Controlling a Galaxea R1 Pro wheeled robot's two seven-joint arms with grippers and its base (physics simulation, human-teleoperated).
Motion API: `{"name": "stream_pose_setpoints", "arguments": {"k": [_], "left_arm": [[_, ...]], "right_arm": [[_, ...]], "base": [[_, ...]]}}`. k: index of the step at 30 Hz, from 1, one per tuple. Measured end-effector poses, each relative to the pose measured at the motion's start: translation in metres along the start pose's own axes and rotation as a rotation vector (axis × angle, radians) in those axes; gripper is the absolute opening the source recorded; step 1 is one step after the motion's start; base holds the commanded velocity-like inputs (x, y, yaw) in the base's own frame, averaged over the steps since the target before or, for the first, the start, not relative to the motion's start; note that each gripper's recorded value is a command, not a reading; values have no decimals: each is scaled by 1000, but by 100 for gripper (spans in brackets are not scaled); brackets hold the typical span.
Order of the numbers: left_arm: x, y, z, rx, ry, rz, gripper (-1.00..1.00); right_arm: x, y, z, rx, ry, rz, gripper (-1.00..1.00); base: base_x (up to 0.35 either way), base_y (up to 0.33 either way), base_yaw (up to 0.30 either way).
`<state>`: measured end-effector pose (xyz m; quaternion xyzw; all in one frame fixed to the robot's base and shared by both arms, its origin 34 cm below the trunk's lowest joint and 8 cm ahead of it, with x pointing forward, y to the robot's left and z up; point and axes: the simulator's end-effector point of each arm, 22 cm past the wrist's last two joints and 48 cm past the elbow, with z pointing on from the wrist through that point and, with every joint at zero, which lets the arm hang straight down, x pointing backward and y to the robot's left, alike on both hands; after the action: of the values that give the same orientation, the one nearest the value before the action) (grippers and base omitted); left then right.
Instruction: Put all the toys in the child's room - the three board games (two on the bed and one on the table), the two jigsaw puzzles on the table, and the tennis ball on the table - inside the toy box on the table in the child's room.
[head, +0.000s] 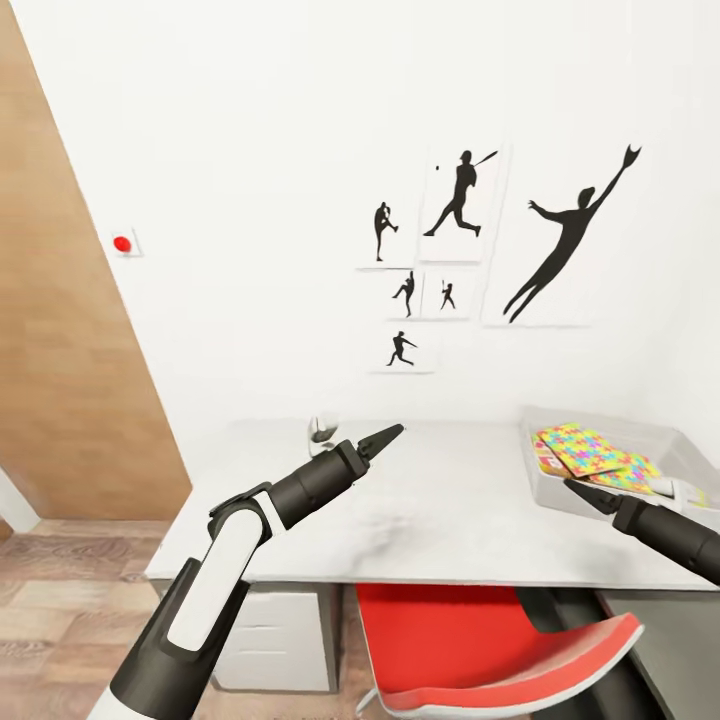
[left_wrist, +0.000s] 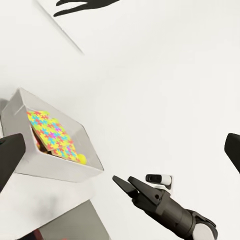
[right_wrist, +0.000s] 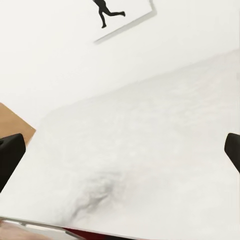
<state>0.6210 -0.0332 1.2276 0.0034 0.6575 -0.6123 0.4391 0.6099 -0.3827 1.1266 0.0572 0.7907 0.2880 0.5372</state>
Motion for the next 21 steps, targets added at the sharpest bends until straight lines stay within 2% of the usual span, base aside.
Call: {"name": "stream_pose_setpoints", "arguments": {"k": [8,21], "left_arm": [[0,0,0,0,1,0,100],[1,0,0,1,2,0,100]], "right_arm": [[0,-1,-1,1,-1,2,100],[-1,-1,-1,1,-2,1,100]], "base": [[-77,169,102],[-88,235,23]]}}
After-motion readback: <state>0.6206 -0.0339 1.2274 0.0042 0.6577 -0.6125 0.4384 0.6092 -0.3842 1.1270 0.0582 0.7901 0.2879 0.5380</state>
